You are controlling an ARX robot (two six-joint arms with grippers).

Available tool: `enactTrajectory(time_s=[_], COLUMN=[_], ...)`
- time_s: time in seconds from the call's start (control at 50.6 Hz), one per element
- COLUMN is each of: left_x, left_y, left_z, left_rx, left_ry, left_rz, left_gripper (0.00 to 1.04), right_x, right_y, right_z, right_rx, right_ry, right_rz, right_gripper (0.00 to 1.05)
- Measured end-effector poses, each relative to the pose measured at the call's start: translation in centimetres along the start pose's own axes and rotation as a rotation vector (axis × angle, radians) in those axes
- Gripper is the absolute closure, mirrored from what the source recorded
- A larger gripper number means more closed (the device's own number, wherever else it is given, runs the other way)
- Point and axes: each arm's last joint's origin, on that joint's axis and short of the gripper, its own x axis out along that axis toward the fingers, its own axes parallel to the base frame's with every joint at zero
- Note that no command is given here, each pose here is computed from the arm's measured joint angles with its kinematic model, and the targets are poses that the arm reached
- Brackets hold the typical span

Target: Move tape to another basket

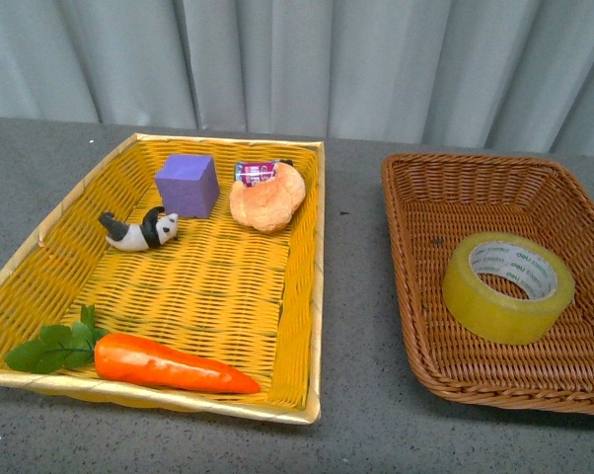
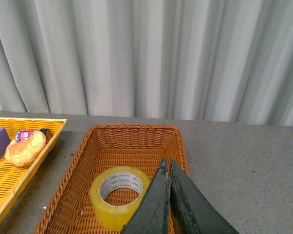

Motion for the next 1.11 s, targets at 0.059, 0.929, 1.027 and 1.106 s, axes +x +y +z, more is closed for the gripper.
enactTrajectory(time_s=[0.059,0.929,1.027,1.106], left_x=[-0.1,-2.1,-2.1,-2.1], left_y=[0.0,0.0,0.0,0.0], left_z=[0.0,-0.3,-0.3,-0.3], left_rx=[0.000,-0.001,-0.001,-0.001], left_ry=[0.000,0.008,0.008,0.008], left_rz=[0.000,-0.001,-0.002,-0.001], left_gripper=[1.01,0.84,0.62,0.48], right_x=[-0.1,-1.7,-1.7,-1.7], right_y=[0.0,0.0,0.0,0.0], right_z=[0.0,-0.3,-0.3,-0.3], right_rx=[0.000,0.000,0.000,0.000], right_ry=[0.000,0.005,0.005,0.005], right_rz=[0.000,0.002,0.002,0.003], right_gripper=[1.04,1.02,0.81,0.66])
